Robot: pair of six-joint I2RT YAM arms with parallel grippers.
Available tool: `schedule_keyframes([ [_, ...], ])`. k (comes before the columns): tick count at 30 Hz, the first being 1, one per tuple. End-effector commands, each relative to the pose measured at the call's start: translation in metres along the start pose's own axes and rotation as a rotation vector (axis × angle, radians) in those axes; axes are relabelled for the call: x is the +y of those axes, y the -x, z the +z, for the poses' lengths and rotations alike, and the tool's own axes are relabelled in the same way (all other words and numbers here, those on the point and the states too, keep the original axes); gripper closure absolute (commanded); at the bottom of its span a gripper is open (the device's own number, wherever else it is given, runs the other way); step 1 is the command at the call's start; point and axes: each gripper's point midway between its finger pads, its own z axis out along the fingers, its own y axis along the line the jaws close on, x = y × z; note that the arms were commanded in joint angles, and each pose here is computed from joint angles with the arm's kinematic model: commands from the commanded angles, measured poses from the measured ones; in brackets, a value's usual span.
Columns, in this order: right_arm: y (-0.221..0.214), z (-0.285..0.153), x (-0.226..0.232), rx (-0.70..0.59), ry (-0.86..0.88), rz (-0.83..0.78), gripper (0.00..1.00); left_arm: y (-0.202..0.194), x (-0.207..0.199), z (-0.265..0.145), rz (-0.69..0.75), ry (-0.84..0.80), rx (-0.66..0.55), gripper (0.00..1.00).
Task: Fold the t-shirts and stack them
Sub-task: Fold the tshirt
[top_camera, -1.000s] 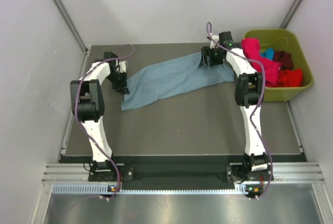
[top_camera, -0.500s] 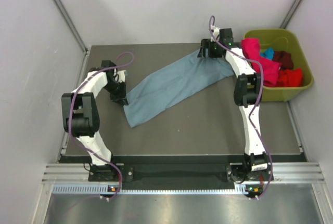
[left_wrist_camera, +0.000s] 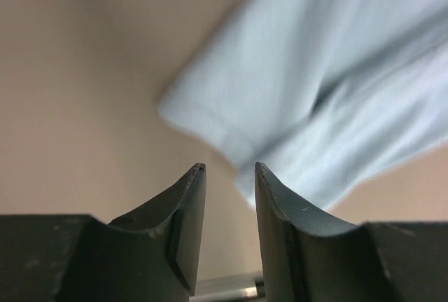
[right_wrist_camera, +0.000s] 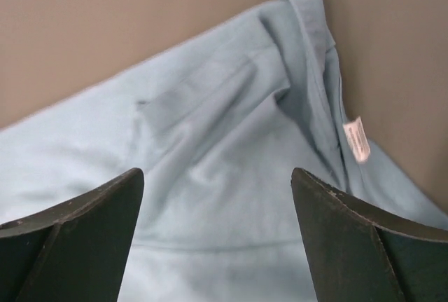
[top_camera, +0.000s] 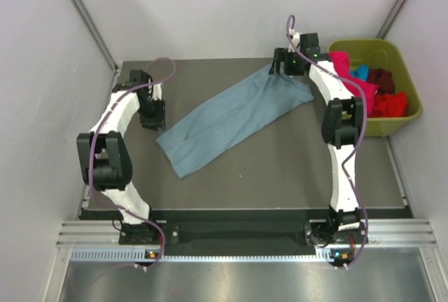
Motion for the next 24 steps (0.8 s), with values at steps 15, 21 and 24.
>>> schedule_keyframes([
  [15,-0.077,-0.073,0.015,0.181,0.019,0.24,0.13,0.077,0.03,0.102,0.013,-0.012,0.137,0.67],
  [21,-0.085,-0.055,-0.007,0.197,-0.029,0.234,0.12,0.063,0.031,0.102,0.011,-0.031,0.181,0.9],
  [24,-0.082,-0.038,-0.016,0.191,-0.043,0.226,0.12,0.058,0.029,0.094,0.005,-0.037,0.183,0.82],
])
